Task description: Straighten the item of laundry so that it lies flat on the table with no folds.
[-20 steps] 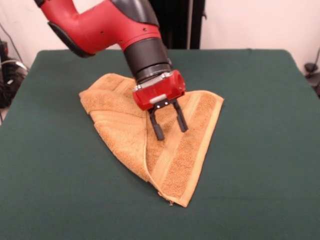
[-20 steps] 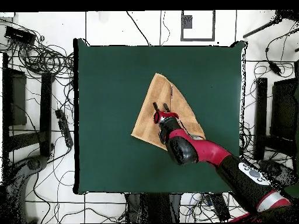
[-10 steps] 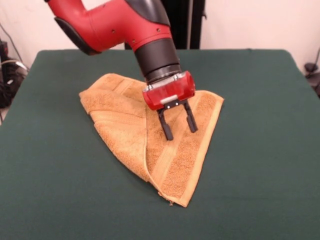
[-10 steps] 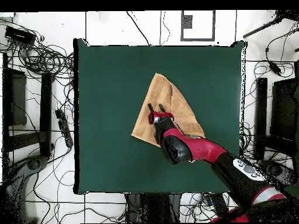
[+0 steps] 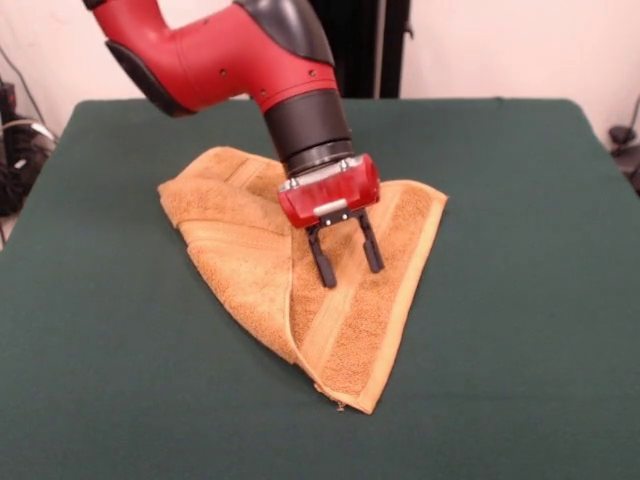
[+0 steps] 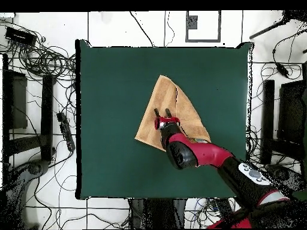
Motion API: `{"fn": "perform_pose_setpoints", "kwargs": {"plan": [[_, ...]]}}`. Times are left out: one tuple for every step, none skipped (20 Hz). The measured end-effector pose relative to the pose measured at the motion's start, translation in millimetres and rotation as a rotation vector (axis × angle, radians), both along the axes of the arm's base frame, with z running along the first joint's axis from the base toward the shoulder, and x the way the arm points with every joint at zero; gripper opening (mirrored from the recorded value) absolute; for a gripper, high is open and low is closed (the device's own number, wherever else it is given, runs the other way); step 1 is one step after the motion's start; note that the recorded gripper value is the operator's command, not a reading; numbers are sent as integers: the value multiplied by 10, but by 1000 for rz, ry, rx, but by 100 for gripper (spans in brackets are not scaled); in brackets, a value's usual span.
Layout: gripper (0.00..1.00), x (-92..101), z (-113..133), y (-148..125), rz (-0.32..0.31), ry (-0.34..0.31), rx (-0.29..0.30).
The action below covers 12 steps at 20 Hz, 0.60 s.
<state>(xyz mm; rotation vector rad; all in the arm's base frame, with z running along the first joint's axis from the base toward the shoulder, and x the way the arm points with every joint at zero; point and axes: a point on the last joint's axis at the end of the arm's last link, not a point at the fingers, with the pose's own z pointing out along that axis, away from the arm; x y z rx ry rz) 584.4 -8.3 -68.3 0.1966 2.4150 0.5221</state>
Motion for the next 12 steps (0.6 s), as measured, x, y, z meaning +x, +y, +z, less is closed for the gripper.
{"fn": "perform_pose_setpoints", "kwargs": {"plan": [[100,-3,-3,-1,6,-4,-3],[100,-7,-6,-3,13,-8,-7],[100,-11,-9,-6,19,-13,-11],[100,-16,-12,-11,25,-17,-15],[100,-22,-16,-16,31,-21,-18],[100,-26,-17,-20,33,-23,-20],[100,-28,-12,-33,36,-28,-19],[100,-22,-7,-50,34,-33,-16],[100,-11,1,-80,27,-39,-9],[100,4,9,-139,11,-46,4],[100,14,15,-231,-15,-49,24],[100,25,21,-324,-42,-53,44]]}}
